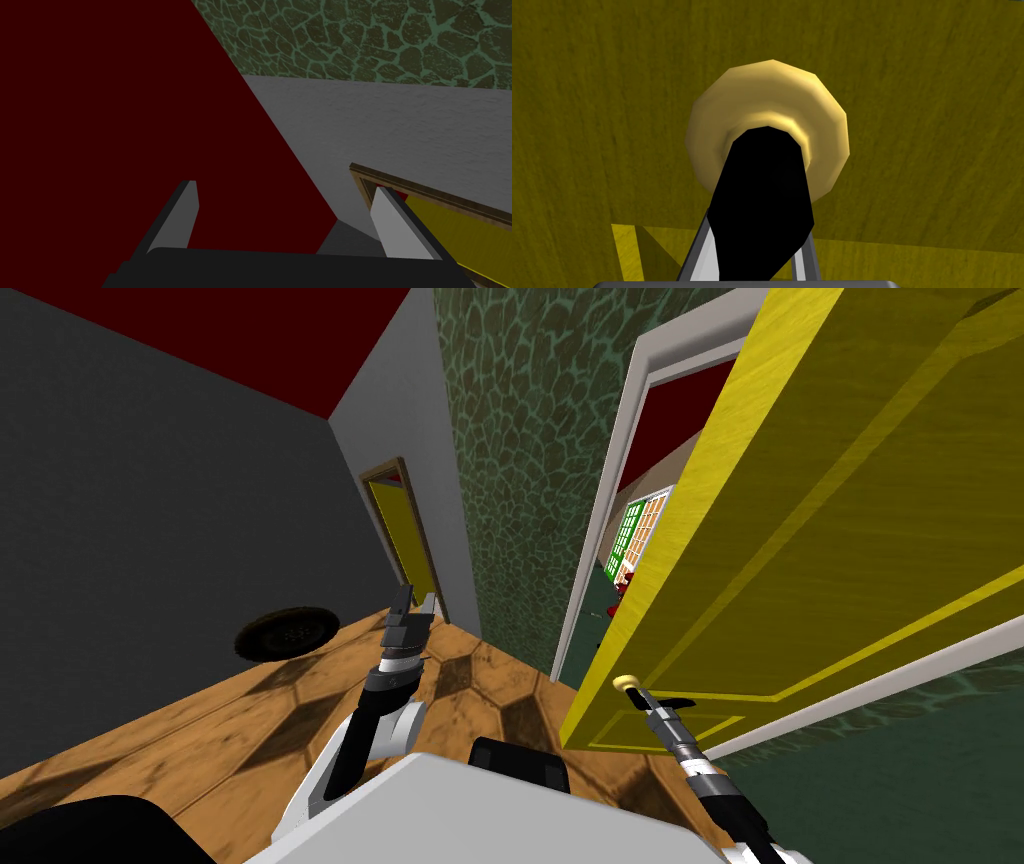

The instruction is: Pull the door open

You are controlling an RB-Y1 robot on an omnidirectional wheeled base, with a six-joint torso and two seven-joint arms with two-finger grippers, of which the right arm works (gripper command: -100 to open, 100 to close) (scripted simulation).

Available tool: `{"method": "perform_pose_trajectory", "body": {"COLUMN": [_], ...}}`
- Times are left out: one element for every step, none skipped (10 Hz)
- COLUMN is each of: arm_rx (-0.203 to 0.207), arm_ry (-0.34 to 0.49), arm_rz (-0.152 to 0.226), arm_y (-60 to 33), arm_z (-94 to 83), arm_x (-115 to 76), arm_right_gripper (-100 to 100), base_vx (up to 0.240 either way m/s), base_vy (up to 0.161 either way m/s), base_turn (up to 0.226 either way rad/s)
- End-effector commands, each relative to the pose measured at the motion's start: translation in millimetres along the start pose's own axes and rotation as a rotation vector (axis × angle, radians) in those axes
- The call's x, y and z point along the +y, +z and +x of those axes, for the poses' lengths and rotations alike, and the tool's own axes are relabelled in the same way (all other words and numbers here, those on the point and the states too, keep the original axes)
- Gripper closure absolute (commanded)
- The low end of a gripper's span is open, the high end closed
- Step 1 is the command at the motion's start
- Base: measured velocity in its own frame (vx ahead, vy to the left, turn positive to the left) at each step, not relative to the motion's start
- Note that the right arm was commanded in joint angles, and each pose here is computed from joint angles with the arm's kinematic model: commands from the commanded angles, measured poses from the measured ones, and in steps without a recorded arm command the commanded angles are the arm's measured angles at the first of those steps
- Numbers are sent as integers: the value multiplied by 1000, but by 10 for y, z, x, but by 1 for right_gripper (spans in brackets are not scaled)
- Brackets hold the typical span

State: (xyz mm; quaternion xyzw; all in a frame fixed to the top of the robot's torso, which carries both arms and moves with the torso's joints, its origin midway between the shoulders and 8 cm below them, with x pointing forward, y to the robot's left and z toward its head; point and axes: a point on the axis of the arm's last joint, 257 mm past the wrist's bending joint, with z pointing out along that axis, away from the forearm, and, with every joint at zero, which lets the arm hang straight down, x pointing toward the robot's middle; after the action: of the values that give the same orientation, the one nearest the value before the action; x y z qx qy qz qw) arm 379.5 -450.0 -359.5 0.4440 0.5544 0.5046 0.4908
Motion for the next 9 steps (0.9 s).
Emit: {"method": "perform_pose_trajectory", "body": {"arm_rx": [8, 11, 15, 18, 22, 26, 29, 33, 37], "arm_ry": [-1, -2, -3, -3, -4, -4, -5, -5, -6], "arm_rz": [-4, -5, -6, -8, -9, -10, -11, -12, -13], "arm_y": [-62, -101, -143, -187, -230, -272, -309, -355, -391], "arm_z": [-2, -12, -23, -34, -44, -54, -62, -72, -80], "arm_x": [8, 10, 13, 16, 20, 24, 28, 32, 37], "arm_right_gripper": [100, 100, 100, 100, 100, 100, 100, 100, 100], "base_vx": [-210, -205, -213, -199, -214, -242, -235, -230, -207], "base_vy": [-96, -107, -109, -86, -105, -123, -97, -105, -84], "base_turn": [226, 184, 171, 191, 203, 182, 169, 209, 166]}}
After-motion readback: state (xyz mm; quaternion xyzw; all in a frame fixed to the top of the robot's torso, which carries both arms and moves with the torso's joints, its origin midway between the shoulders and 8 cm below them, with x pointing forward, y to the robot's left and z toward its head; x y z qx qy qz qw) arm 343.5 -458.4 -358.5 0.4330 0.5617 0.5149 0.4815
